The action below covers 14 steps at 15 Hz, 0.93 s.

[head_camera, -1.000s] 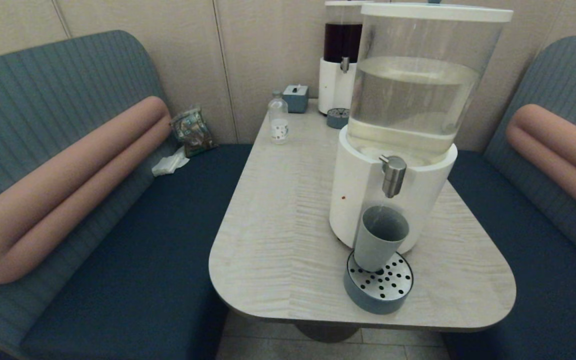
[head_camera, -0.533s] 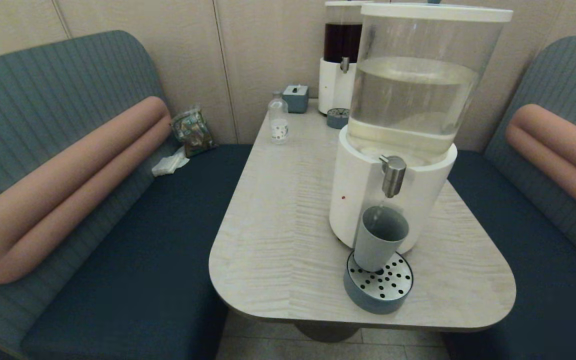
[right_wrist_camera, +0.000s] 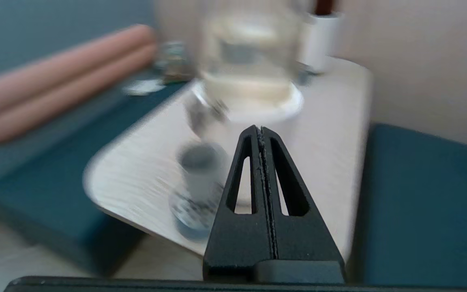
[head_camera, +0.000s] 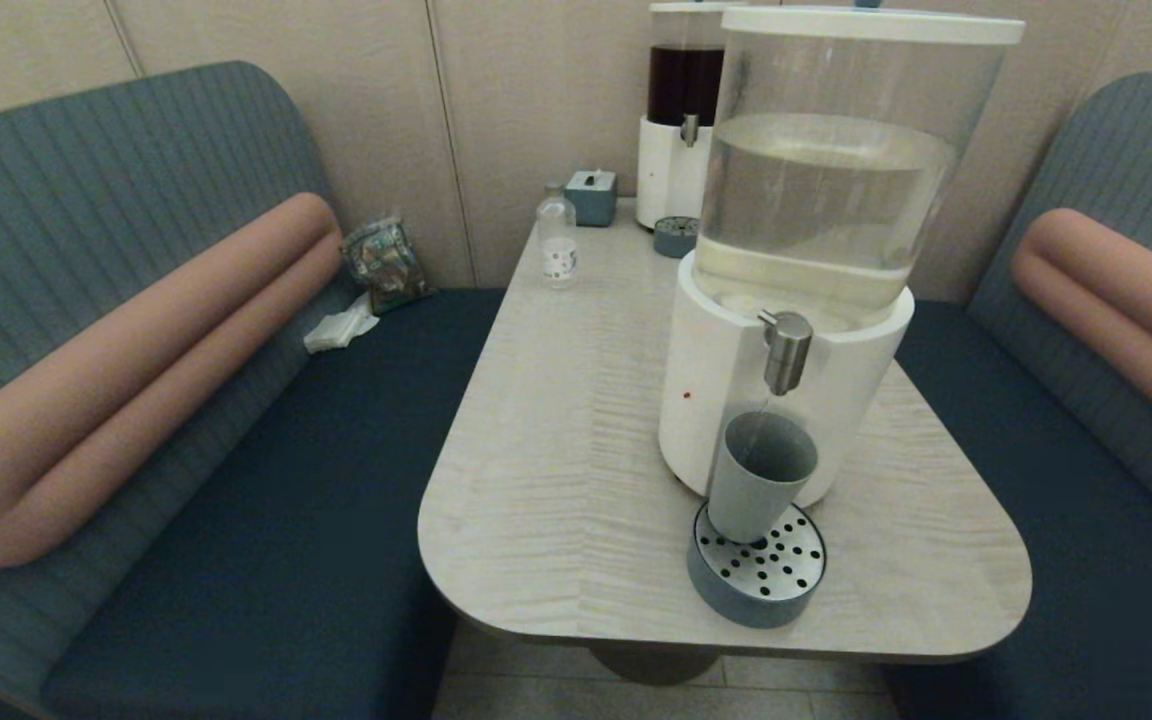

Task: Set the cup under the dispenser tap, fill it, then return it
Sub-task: Turn off the faucet

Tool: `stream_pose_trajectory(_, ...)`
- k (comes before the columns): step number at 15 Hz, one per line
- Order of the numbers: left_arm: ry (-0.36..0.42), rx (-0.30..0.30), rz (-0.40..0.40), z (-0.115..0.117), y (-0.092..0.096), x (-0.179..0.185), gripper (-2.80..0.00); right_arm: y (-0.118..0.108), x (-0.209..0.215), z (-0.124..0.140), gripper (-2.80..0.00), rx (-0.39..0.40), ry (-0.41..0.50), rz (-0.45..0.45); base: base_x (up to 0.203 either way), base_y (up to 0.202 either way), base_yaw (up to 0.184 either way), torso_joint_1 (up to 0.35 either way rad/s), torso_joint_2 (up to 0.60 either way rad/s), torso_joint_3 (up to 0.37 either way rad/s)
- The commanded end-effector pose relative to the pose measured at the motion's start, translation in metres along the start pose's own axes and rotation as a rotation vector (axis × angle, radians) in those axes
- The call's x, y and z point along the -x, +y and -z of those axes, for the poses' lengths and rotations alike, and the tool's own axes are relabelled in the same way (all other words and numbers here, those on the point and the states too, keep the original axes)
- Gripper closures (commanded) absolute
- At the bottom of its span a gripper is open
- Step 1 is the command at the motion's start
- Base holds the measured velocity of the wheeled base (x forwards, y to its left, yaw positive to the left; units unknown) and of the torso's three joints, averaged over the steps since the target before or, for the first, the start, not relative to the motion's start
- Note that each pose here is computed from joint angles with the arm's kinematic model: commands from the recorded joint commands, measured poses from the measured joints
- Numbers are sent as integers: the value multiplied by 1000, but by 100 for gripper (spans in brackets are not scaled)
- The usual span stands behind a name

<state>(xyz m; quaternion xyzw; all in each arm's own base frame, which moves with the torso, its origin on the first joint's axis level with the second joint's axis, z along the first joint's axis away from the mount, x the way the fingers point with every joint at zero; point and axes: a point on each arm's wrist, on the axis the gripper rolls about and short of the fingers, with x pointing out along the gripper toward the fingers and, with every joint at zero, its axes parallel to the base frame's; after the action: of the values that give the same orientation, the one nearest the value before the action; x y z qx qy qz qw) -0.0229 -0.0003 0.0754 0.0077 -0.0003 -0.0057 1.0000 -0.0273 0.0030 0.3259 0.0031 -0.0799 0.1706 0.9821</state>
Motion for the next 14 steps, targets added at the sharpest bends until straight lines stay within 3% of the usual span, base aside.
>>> stream_pose_trajectory(1,1,0,1,0,0,0,0,-14,-65,-27,0,-41,123,-58,0,0,0,0,0,0)
stream_pose_trajectory(4,2,0,1,0,0,0,0,-17,-134,-42,0,-99,319,-171,0,0,0,0,0,0)
stream_pose_trajectory(6,2,0,1,0,0,0,0,-11,-187,-31,0,-113,449,-207,0,0,0,0,0,0)
stream_pose_trajectory(8,2,0,0,0,0,0,0,13,-230,-17,0,-76,537,-226,0,0,0,0,0,0)
stream_pose_trajectory(12,2,0,1,0,0,0,0,42,-288,-12,0,-2,540,-161,0,0,0,0,0,0)
stream_pose_trajectory(14,1,0,1,0,0,0,0,46,-301,0,0,114,572,-120,0,0,0,0,0,0)
